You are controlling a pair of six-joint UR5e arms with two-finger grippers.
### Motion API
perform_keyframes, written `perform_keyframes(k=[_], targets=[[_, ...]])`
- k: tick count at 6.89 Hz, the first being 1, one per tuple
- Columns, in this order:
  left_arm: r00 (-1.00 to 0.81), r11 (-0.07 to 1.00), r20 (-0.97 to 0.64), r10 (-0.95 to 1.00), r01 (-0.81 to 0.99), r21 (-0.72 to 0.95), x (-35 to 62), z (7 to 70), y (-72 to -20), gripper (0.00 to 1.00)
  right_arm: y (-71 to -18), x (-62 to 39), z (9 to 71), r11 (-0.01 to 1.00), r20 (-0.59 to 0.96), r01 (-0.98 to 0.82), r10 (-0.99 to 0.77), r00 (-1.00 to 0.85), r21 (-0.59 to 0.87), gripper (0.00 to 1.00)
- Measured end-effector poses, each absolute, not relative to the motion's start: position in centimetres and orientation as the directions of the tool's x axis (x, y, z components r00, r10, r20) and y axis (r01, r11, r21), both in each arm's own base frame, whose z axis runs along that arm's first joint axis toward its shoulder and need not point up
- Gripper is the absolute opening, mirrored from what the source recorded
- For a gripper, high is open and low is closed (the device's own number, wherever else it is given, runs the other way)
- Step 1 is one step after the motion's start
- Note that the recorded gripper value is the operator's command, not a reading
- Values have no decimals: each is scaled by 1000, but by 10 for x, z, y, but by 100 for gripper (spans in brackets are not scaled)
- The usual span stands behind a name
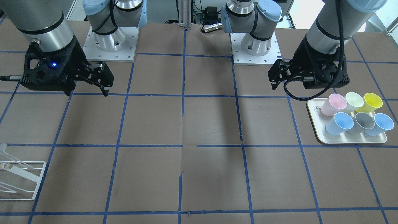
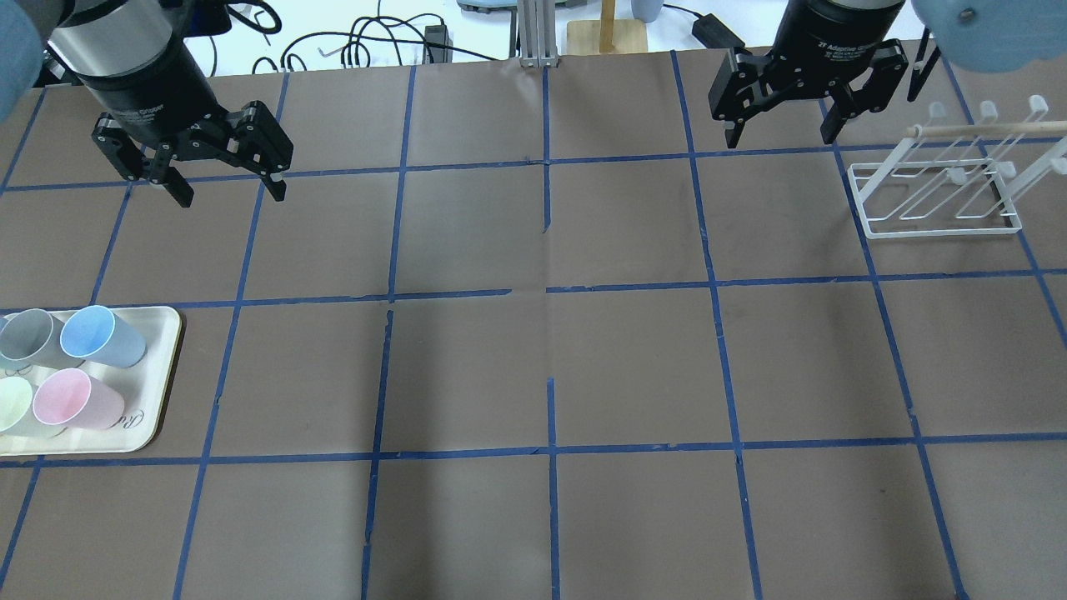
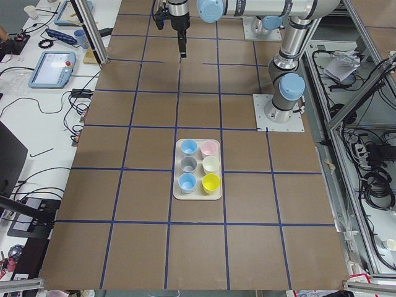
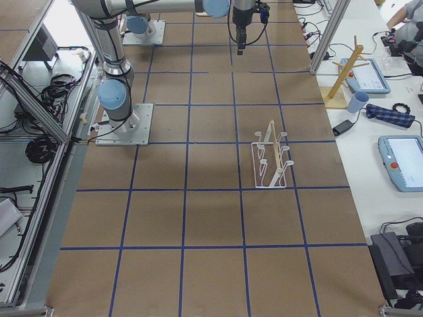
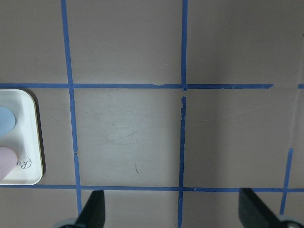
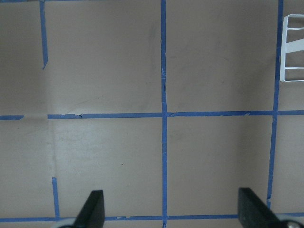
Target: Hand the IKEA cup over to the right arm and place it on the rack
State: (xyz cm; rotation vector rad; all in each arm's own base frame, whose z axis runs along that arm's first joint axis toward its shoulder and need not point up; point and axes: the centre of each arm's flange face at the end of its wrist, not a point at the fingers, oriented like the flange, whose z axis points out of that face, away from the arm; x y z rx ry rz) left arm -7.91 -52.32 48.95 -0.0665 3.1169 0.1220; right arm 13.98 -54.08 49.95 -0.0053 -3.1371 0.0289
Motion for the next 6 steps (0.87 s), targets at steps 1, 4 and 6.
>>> perform_keyframes(k=[1, 4, 6], targets=[[-999, 996, -22, -23, -25, 81, -73, 487, -526, 100, -541, 140, 498, 1000, 4, 1, 1, -1000, -17, 100], [-998, 994, -8, 66, 65, 86, -6, 486, -532, 100, -542, 140, 497, 1000, 3, -7, -7, -1000, -15, 100], [-987, 982, 16, 162, 162, 96, 54, 480, -529, 100, -542, 140, 496, 1000, 0, -8, -8, -1000, -14, 100]])
